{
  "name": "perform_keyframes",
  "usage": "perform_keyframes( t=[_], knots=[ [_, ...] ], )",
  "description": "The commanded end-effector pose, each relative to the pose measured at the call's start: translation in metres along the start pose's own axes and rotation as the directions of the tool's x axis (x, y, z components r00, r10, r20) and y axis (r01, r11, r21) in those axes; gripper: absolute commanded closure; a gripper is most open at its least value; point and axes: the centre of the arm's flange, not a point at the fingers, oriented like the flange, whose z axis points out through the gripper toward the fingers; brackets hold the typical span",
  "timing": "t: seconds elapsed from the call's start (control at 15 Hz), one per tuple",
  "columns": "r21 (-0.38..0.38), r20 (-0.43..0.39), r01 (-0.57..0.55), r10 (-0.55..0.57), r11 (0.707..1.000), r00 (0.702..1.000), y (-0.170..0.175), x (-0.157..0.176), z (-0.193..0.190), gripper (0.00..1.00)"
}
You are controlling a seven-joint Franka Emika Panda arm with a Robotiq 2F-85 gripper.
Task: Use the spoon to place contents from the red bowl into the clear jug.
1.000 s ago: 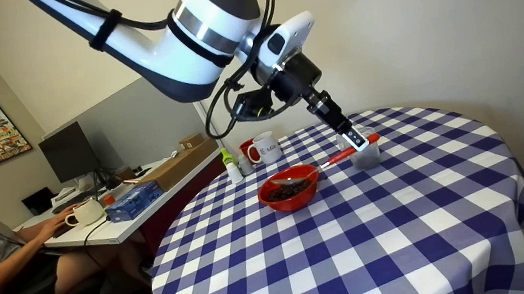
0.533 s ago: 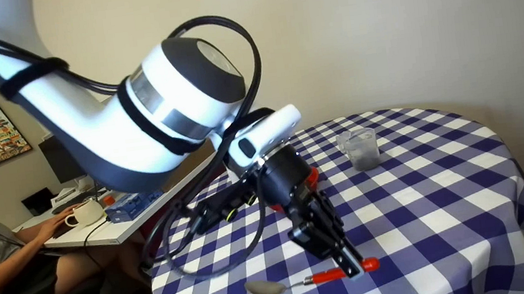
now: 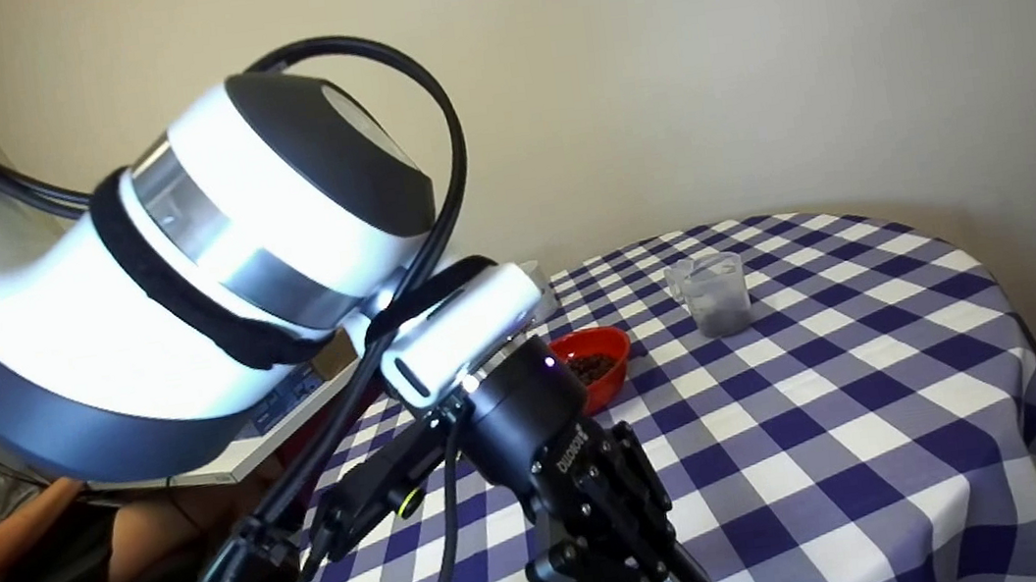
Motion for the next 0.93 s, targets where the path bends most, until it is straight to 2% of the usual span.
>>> perform_keyframes(
  t=[0.0,0.33,0.87],
  knots=[
    [0.055,0.012,-0.056,0.056,0.997,0.998,0.002,0.000,-0.017,0.95],
    [0.099,0.058,-0.105,0.099,0.990,0.993,-0.028,0.001,-0.035,0.95],
    [0.108,0.126,-0.180,0.166,0.978,0.978,-0.079,-0.002,-0.047,0.95]
  ],
)
